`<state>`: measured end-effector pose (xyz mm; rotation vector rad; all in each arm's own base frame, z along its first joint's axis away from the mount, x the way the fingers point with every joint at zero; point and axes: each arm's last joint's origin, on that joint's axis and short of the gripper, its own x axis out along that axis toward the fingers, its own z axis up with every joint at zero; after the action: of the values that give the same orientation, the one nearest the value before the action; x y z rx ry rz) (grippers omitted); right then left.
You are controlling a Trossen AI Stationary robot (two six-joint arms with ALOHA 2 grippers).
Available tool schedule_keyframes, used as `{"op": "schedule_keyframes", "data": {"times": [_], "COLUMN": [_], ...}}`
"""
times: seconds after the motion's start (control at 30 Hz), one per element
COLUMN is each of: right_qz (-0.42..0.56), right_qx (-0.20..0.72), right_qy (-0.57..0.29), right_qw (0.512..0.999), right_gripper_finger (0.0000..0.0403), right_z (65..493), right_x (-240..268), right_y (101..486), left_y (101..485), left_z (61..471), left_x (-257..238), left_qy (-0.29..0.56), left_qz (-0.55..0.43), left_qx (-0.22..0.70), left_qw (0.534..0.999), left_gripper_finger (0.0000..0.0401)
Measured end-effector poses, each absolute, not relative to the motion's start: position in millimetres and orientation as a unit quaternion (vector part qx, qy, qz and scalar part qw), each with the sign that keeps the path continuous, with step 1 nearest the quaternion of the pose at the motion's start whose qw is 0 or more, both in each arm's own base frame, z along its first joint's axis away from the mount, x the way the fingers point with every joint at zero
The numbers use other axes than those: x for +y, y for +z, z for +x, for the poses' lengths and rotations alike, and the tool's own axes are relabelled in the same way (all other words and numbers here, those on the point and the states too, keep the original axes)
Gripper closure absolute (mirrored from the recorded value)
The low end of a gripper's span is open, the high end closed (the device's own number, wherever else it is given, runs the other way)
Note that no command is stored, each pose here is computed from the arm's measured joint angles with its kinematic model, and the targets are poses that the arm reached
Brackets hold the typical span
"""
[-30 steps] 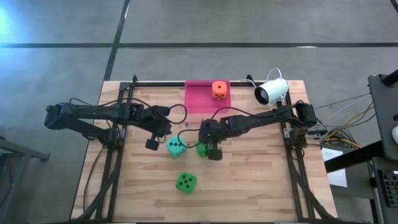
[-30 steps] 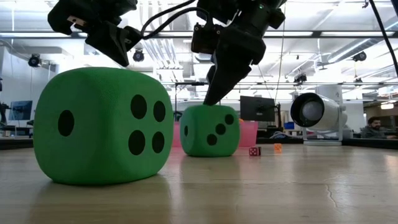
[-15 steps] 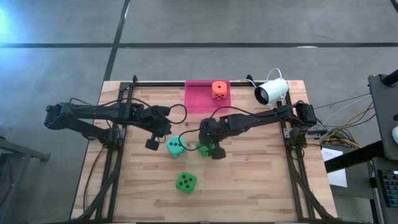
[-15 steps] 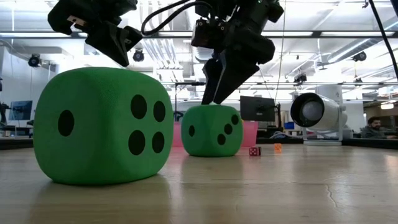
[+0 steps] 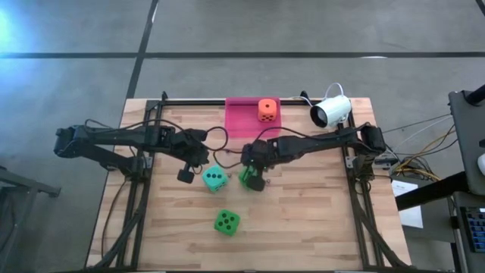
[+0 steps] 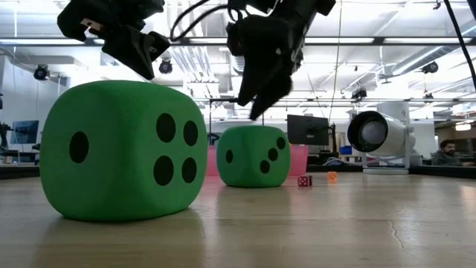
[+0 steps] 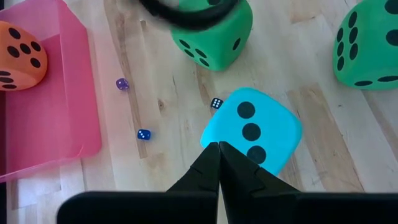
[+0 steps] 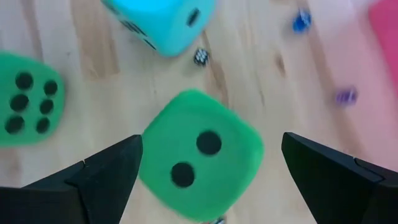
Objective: Pick & Place Dice
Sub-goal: Put the top large green dice into the the pink bin
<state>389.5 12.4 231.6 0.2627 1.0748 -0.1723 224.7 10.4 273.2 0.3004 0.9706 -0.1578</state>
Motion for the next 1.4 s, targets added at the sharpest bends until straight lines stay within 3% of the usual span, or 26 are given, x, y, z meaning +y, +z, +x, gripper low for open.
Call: {"op": "schedule_keyframes", "data": {"times": [0.23, 0.57, 1.03, 1.4], "right_qz": [0.222, 0.265, 0.261, 0.252], "right_qx": [0.523, 0.516, 0.541, 0.548], "right_qy": [-0.153, -0.181, -0.186, -0.182], "right_qw": [0.809, 0.794, 0.777, 0.776], "right_gripper_finger": [0.0023, 0.0023, 0.0023, 0.0023], "right_z": [384, 385, 400, 404], "right_x": [10, 12, 17, 17], "right_y": [230, 236, 210, 212], "left_y": [273, 273, 273, 273], "left_z": [225, 225, 224, 223], "left_x": [10, 10, 10, 10], "left_qy": [-0.074, -0.074, -0.07, -0.07], "left_qz": [0.141, 0.14, 0.131, 0.13], "left_qx": [0.464, 0.465, 0.471, 0.472], "left_qw": [0.871, 0.871, 0.87, 0.869], "left_gripper_finger": [0.0393, 0.0393, 0.0393, 0.0393]}}
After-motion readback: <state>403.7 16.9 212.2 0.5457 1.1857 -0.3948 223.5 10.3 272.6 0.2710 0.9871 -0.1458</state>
